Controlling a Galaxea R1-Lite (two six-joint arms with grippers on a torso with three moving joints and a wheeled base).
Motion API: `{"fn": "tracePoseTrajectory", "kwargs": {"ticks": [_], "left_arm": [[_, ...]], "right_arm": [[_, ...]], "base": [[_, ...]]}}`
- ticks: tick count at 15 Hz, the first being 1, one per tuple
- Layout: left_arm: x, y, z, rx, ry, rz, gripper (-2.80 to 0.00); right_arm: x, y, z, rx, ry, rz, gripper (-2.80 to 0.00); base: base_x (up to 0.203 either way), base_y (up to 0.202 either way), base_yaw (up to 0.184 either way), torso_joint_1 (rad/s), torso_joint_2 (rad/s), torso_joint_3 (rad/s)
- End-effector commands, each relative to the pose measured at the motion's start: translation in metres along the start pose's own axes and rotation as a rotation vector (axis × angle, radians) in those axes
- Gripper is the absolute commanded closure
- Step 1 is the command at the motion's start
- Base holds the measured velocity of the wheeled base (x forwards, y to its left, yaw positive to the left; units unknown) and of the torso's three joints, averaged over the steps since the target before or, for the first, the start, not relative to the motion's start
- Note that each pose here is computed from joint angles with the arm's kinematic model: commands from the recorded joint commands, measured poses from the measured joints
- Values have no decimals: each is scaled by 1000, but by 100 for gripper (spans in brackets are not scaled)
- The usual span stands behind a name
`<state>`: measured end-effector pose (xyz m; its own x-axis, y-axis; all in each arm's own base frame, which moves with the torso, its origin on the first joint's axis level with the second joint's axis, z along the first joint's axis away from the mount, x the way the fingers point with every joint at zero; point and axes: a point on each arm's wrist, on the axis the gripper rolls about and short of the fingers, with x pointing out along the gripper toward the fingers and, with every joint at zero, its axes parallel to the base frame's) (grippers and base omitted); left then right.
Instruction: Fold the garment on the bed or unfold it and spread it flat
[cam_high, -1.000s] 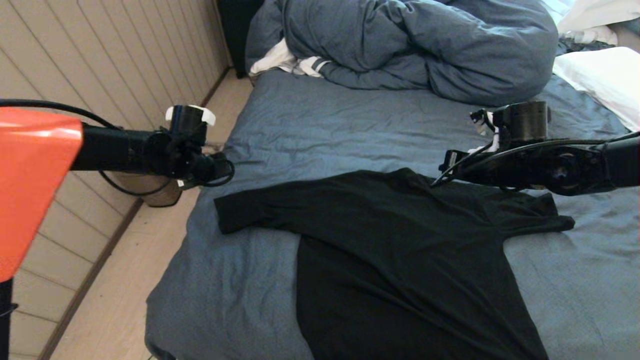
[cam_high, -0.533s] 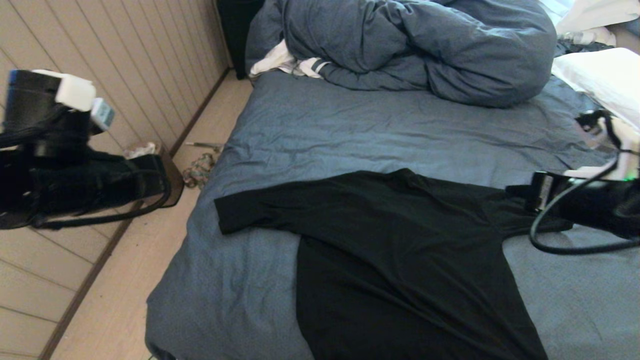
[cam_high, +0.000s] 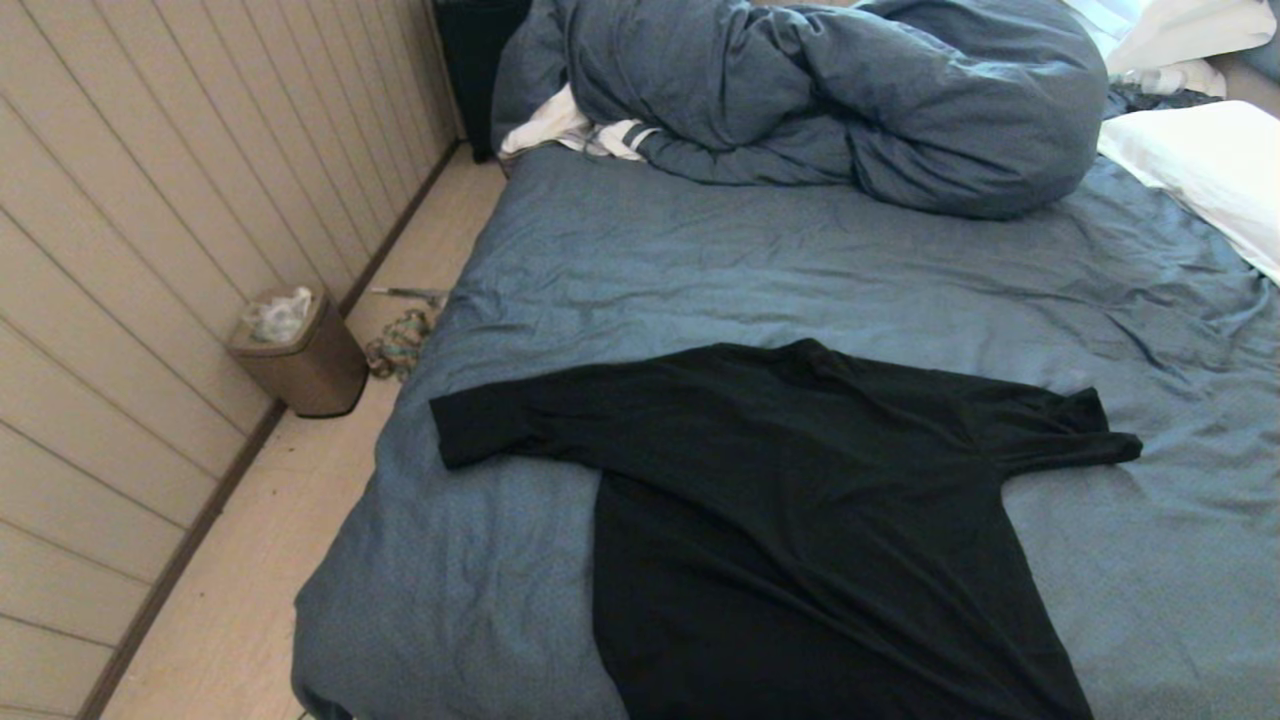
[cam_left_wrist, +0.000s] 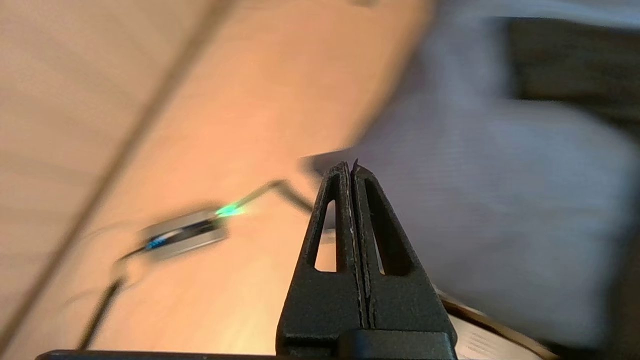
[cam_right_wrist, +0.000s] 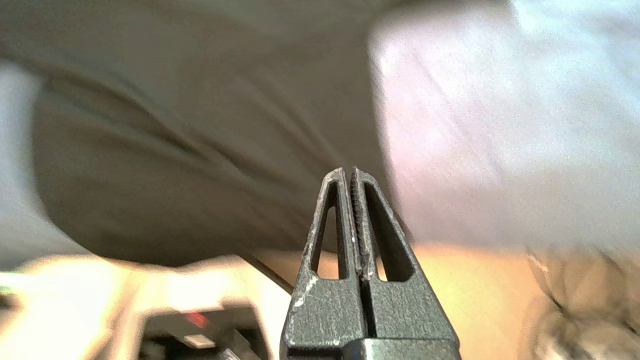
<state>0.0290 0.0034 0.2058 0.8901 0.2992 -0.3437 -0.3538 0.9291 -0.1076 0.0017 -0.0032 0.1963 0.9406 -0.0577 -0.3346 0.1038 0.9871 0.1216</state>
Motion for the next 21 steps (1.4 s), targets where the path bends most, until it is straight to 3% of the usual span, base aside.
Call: {"fn": "tracePoseTrajectory", "kwargs": {"ticks": [1, 3, 6, 8, 10, 12, 15, 19, 20, 21], "left_arm": [[-25, 27, -21, -61, -92, 55, 0], [-29, 36, -46, -27, -91, 48, 0], [-17, 37, -82, 59, -15, -41, 0], [-5, 33, -94, 77, -33, -86, 0], [3, 29, -95, 130, -144, -113, 0], [10, 28, -105, 187, -164, -93, 0], [9, 29, -110, 193, -177, 9, 0], [-9, 35, -128, 212, -293, -103, 0], [-11, 34, -131, 234, -282, -179, 0], [-12, 34, -132, 242, -267, -200, 0]], "right_arm": [[-25, -9, -37, 0, -92, -39, 0], [-18, -11, -68, -19, -49, -100, 0], [-16, -15, -101, -23, -155, -22, 0], [-4, -16, -116, -47, -148, 13, 0], [-3, -15, -115, -66, -165, 23, 0], [-1, -16, -118, -114, -152, 12, 0], [1, -16, -120, -157, -145, 9, 0], [2, -16, -120, -145, -158, -7, 0], [5, -16, -121, -146, -173, 3, 0], [10, -15, -121, -153, -225, 31, 0]], "base": [[0, 0, 0, 0, 0, 0], [0, 0, 0, 0, 0, 0], [0, 0, 0, 0, 0, 0], [0, 0, 0, 0, 0, 0], [0, 0, 0, 0, 0, 0], [0, 0, 0, 0, 0, 0], [0, 0, 0, 0, 0, 0], [0, 0, 0, 0, 0, 0], [0, 0, 0, 0, 0, 0], [0, 0, 0, 0, 0, 0]]}}
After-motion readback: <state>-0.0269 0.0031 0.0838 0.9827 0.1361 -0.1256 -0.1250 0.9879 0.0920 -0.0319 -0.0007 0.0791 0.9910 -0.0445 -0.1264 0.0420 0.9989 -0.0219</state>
